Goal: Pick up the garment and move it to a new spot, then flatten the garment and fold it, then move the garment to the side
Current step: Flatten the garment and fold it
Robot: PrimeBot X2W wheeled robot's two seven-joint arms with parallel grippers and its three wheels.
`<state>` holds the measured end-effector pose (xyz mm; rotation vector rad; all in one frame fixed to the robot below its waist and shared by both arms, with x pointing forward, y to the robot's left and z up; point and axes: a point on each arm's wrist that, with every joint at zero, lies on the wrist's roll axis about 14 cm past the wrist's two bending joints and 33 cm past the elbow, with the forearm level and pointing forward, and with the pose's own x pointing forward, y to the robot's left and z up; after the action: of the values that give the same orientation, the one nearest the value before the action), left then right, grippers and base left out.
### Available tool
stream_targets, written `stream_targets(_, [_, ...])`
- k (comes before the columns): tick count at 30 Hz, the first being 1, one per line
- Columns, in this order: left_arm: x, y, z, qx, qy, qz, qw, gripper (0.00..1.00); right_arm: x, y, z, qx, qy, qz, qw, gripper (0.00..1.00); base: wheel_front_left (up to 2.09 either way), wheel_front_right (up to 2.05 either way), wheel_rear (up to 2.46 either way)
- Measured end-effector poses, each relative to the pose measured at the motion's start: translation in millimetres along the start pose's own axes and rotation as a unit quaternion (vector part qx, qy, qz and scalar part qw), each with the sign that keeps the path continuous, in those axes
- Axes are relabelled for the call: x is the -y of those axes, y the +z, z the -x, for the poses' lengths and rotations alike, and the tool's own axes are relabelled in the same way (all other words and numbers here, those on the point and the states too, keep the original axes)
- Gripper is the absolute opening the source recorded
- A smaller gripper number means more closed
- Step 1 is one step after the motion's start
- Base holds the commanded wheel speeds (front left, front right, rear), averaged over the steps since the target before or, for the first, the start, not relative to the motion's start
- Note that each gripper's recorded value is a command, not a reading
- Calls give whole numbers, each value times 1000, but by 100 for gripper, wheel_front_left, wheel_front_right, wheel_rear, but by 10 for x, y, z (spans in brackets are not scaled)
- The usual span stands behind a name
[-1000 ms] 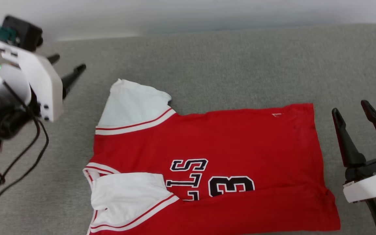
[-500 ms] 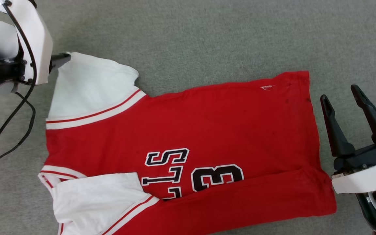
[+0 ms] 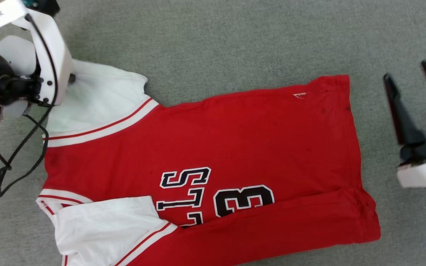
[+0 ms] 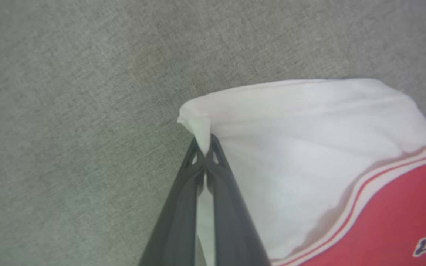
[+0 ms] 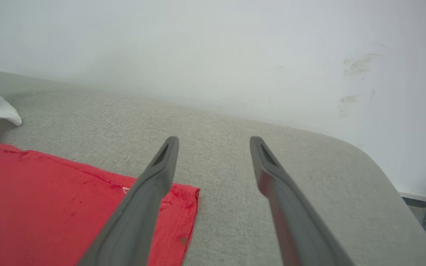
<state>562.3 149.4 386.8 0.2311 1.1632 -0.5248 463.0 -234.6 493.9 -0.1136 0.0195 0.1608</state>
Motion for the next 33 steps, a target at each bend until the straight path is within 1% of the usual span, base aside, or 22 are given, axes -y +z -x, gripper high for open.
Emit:
stream_targets(3, [24, 63, 137, 24, 3, -10, 1000, 0, 74, 320, -142, 25, 10, 35, 999, 100, 0, 0, 0])
stream_targets(4, [19, 61, 184, 27, 7, -15, 999, 0, 96, 390, -195, 22, 15, 48, 998, 100, 0, 0, 0])
stream_targets(5, [47, 96, 317, 50, 10, -24, 998, 0, 77, 391, -322, -36, 41, 74, 996, 100, 0, 0, 0])
stream_targets(7, [60, 106, 396, 62, 13, -31, 998, 0, 12, 265, -373, -108, 68, 81, 988, 100, 0, 0, 0])
stream_targets(9, [55, 79, 458, 67, 17, -35, 997, 0, -53, 132, -386, -183, 96, 91, 974, 100, 0, 0, 0])
stream_targets(12, [69, 57, 530, 76, 21, -43, 996, 0, -37, -3, -375, -282, 119, 110, 946, 100, 0, 0, 0])
stream_targets(13, [81, 52, 546, 78, 20, -45, 996, 0, -43, -57, -365, -312, 126, 112, 935, 100, 0, 0, 0])
stream_targets(16, [106, 25, 567, 83, 17, -51, 995, 0, -52, -281, -278, -409, 143, 115, 894, 100, 0, 0, 0])
stream_targets(17, [103, 15, 568, 83, 18, -54, 995, 0, -35, -326, -276, -429, 144, 117, 884, 100, 0, 0, 0])
stream_targets(21, [141, 29, 537, 90, 13, -64, 994, 0, -75, -497, -361, -480, 150, 114, 857, 100, 0, 0, 0])
stream_targets(23, [158, 42, 521, 94, 11, -70, 993, 0, -142, -630, -396, -498, 156, 106, 846, 100, 0, 0, 0])
stream_targets(28, [172, 9, 453, 90, 5, -80, 993, 0, -349, -938, -482, -520, 177, 96, 830, 100, 0, 0, 0])
stream_targets(31, [163, -19, 413, 87, 3, -82, 993, 0, -418, -1149, -424, -542, 187, 102, 813, 100, 0, 0, 0])
stream_targets(33, [155, -27, 403, 86, 2, -82, 993, 0, -424, -1227, -405, -549, 190, 100, 808, 100, 0, 0, 0])
